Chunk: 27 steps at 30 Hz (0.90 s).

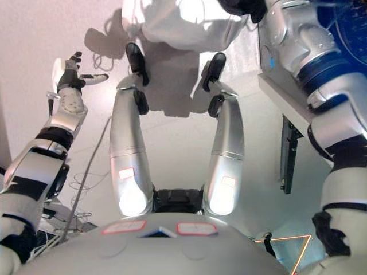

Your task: Put the clothes in the basket into the washing machine.

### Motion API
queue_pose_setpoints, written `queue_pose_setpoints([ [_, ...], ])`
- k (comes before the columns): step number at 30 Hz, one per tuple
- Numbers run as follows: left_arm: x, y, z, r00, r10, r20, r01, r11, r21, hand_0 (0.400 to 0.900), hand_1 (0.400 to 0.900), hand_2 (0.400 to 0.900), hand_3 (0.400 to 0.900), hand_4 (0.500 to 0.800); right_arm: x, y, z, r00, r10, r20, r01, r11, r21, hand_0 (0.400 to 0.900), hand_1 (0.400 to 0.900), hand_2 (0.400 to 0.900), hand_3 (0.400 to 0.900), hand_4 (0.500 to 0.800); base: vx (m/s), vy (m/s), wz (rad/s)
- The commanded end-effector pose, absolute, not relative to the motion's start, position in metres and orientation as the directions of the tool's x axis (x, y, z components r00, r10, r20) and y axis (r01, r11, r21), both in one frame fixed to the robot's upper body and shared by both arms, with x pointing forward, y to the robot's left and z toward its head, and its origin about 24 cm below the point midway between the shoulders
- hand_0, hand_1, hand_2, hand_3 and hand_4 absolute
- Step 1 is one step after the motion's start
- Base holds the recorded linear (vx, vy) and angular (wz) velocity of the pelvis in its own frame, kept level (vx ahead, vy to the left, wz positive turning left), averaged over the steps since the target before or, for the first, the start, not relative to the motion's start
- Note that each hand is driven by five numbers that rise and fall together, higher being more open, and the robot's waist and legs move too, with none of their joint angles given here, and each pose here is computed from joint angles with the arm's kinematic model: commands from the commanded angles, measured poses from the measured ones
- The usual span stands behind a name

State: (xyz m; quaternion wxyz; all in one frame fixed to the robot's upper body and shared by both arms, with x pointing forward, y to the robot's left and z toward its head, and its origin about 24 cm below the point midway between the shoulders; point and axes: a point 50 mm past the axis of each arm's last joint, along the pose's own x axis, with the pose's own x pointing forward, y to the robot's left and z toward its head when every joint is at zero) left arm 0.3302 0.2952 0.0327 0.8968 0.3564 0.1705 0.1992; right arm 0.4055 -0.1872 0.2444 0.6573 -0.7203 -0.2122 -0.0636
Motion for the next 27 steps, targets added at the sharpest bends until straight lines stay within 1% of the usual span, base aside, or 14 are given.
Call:
queue_pose_setpoints([
  [1, 0.300, 0.295, -0.006, 0.807, 0.539, -0.241, -0.235, 0.667, 0.707, 0.900, 0.900, 0.900, 0.900, 0.800, 0.403, -0.200, 0.226, 0.903, 0.215, 0.372, 0.402, -0.117, -0.908, 0.900, 0.900, 0.900, 0.900, 0.800, -0.005, -0.069, 0.15],
  [5, 0.309, 0.291, 0.003, 0.810, 0.550, -0.204, -0.290, 0.678, 0.676, 0.900, 0.900, 0.900, 0.900, 0.800, 0.406, -0.209, 0.232, 0.909, 0.165, 0.383, 0.409, -0.177, -0.895, 0.900, 0.900, 0.900, 0.900, 0.800, -0.006, -0.018, -0.01],
  [11, 0.325, 0.289, 0.021, 0.806, 0.565, -0.178, -0.340, 0.687, 0.642, 0.900, 0.900, 0.900, 0.900, 0.800, 0.412, -0.221, 0.240, 0.920, 0.073, 0.386, 0.392, -0.200, -0.898, 0.900, 0.900, 0.900, 0.900, 0.800, -0.016, -0.003, -0.06],
  [16, 0.326, 0.290, 0.019, 0.795, 0.574, -0.195, -0.326, 0.676, 0.661, 0.900, 0.900, 0.900, 0.900, 0.800, 0.413, -0.233, 0.231, 0.932, -0.009, 0.361, 0.351, -0.211, -0.912, 0.900, 0.900, 0.900, 0.900, 0.800, 0.005, -0.008, 0.00],
  [18, 0.327, 0.288, 0.019, 0.795, 0.573, -0.199, -0.321, 0.677, 0.663, 0.900, 0.900, 0.900, 0.900, 0.800, 0.414, -0.235, 0.229, 0.937, -0.020, 0.348, 0.336, -0.219, -0.916, 0.900, 0.900, 0.900, 0.900, 0.800, 0.016, -0.022, 0.11],
  [20, 0.329, 0.286, 0.020, 0.800, 0.566, -0.198, -0.314, 0.677, 0.666, 0.900, 0.900, 0.900, 0.900, 0.800, 0.413, -0.241, 0.218, 0.949, -0.058, 0.309, 0.289, -0.223, -0.931, 0.900, 0.900, 0.900, 0.900, 0.800, 0.014, -0.027, 0.13],
  [25, 0.334, 0.288, 0.027, 0.800, 0.571, -0.184, -0.323, 0.669, 0.670, 0.900, 0.900, 0.900, 0.900, 0.800, 0.414, -0.244, 0.214, 0.957, -0.084, 0.278, 0.252, -0.234, -0.939, 0.900, 0.900, 0.900, 0.900, 0.800, 0.008, -0.015, 0.05],
  [26, 0.336, 0.289, 0.030, 0.801, 0.572, -0.176, -0.329, 0.667, 0.668, 0.900, 0.900, 0.900, 0.900, 0.800, 0.414, -0.243, 0.213, 0.957, -0.083, 0.279, 0.253, -0.234, -0.939, 0.400, 0.400, 0.400, 0.400, 0.500, 0.017, -0.013, -0.04],
  [27, 0.337, 0.289, 0.033, 0.801, 0.574, -0.173, -0.336, 0.668, 0.664, 0.900, 0.900, 0.900, 0.900, 0.800, 0.414, -0.243, 0.213, 0.954, -0.083, 0.288, 0.262, -0.236, -0.936, 0.400, 0.400, 0.400, 0.400, 0.500, 0.015, -0.008, -0.04],
])
